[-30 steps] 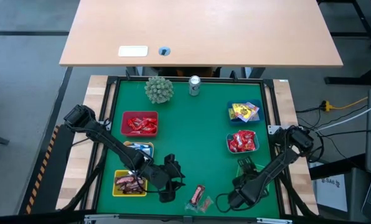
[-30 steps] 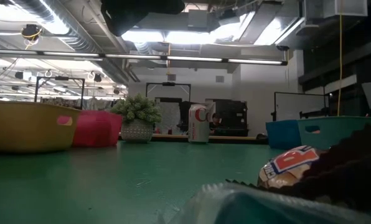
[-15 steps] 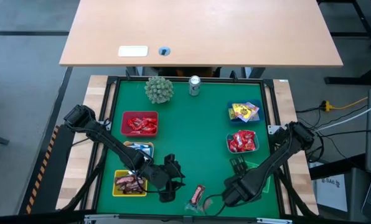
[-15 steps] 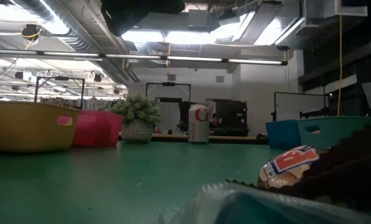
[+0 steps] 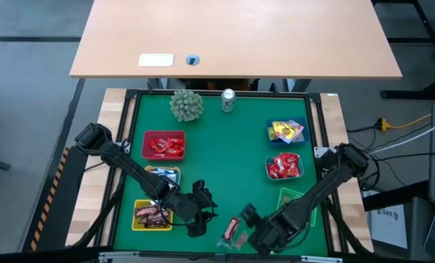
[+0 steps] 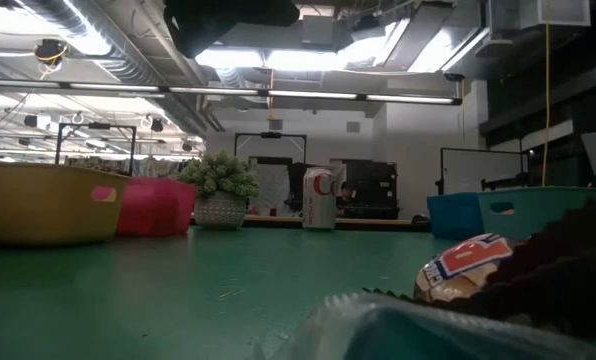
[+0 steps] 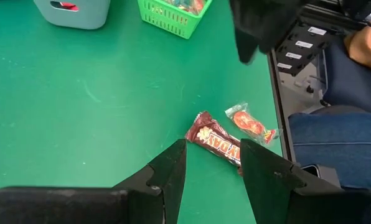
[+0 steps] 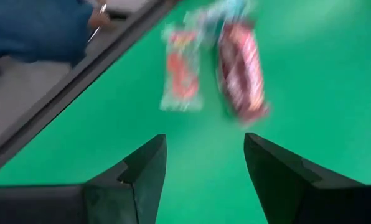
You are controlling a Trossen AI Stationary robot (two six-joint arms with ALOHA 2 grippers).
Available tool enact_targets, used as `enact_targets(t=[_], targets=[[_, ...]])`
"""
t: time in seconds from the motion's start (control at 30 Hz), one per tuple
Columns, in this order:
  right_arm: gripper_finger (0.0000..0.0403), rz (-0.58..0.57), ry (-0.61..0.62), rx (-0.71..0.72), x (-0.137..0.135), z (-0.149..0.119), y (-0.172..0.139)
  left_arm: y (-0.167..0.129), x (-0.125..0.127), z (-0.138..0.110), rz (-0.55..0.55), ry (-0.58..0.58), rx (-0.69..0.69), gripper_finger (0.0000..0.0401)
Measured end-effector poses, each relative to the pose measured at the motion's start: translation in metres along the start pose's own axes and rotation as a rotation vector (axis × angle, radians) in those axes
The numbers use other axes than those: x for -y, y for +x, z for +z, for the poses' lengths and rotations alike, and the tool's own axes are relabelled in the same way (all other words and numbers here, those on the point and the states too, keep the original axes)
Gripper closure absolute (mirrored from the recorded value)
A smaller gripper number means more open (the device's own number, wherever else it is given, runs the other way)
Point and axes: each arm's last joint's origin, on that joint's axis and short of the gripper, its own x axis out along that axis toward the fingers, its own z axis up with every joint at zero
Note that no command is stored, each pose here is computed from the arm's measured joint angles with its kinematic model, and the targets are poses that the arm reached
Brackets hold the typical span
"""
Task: Sort candy
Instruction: Put the brown chocolate bar into the yellow bin
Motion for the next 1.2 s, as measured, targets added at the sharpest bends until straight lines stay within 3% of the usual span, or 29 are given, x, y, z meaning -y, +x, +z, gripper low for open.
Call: enact_targets(t=[0.27,0.43,0.57,0.7,1.2], targets=[[0.0189,-0.054,-0.123,0.136,0.018,0.002,0.019,0.0,0.0,0.0,0.001,0.001,-0.001,0.0264],[0.0189,-0.087,-0.075,0.153,0.039,-0.007,0.032,0.0,0.0,0.0,0.001,0.001,-0.001,0.0264],[0.0189,-0.048,-0.067,0.166,0.049,-0.017,0.045,0.0,0.0,0.0,0.001,0.001,-0.001,0.0264],[0.0189,-0.001,-0.091,0.191,0.048,-0.022,0.052,0.0,0.0,0.0,0.001,0.001,-0.001,0.0264],[0.0189,-0.031,-0.093,0.22,0.043,-0.04,0.078,0.0,0.0,0.0,0.002,0.001,0.0,0.0264]])
